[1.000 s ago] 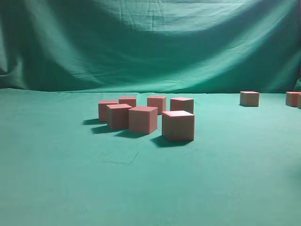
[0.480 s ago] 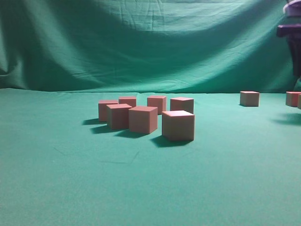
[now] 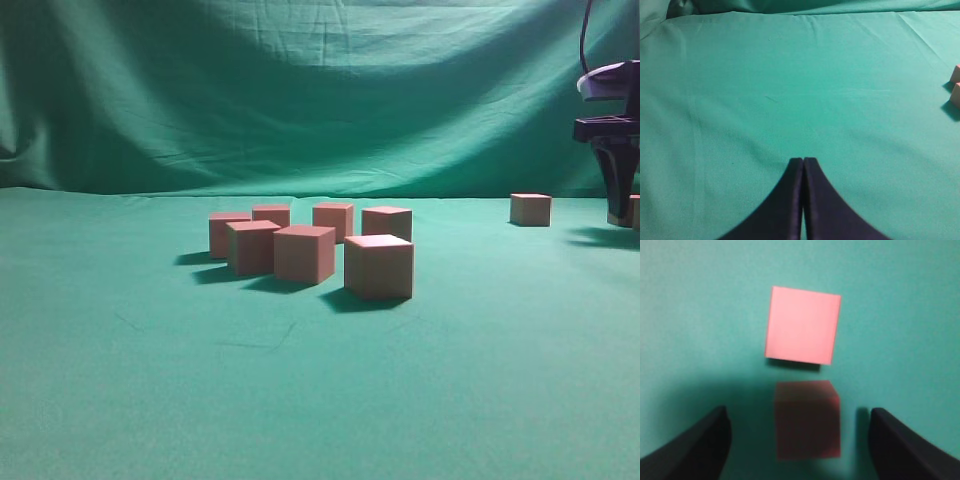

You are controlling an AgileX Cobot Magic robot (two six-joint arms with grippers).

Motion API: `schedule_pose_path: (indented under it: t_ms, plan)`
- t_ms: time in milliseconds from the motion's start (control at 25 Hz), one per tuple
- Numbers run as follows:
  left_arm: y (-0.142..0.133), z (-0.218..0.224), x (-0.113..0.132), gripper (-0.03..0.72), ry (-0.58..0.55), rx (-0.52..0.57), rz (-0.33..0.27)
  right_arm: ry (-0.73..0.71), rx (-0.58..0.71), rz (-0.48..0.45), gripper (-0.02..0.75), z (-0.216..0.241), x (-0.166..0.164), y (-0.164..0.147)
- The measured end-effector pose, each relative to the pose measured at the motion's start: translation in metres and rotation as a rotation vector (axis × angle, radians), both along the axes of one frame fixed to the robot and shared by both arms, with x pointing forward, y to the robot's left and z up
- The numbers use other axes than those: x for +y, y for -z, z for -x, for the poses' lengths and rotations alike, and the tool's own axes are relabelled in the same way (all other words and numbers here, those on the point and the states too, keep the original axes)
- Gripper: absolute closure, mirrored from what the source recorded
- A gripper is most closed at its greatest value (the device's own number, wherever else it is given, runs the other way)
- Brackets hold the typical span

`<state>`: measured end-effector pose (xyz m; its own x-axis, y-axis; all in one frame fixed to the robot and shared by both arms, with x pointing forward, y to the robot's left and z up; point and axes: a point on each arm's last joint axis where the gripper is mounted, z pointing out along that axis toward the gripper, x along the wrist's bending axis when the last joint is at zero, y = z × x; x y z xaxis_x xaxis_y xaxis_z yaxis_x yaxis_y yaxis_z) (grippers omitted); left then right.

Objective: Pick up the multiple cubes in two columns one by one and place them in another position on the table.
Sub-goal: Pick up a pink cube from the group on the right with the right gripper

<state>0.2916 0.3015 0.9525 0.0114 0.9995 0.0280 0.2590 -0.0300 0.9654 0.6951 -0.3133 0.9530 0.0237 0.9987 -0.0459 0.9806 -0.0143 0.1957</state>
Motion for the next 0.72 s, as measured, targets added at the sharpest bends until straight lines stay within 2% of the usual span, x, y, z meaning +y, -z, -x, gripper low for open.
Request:
schedule_pose_path:
  t_ms: [40,120,240,280,720]
  plan:
    - [0.0,0.0,0.0,0.688,0.0,0.0,0.0,-0.002,0.0,0.0,0.191,0.0,0.0,0.0]
    - [0.0,0.0,0.0,0.688,0.0,0.0,0.0,-0.002,-0.002,0.0,0.277,-0.0002,0.0,0.0]
    - [0.0,0.0,0.0,0.688,0.0,0.0,0.0,-0.002,-0.002,0.0,0.447,-0.0002,0.0,0.0]
    - [0.0,0.0,0.0,0.688,0.0,0.0,0.0,-0.002,-0.002,0.0,0.475,-0.0002,0.0,0.0]
    - [0.0,0.0,0.0,0.688,0.0,0.0,0.0,0.008,0.028,-0.021,0.47,0.0047,0.0018,-0.0061]
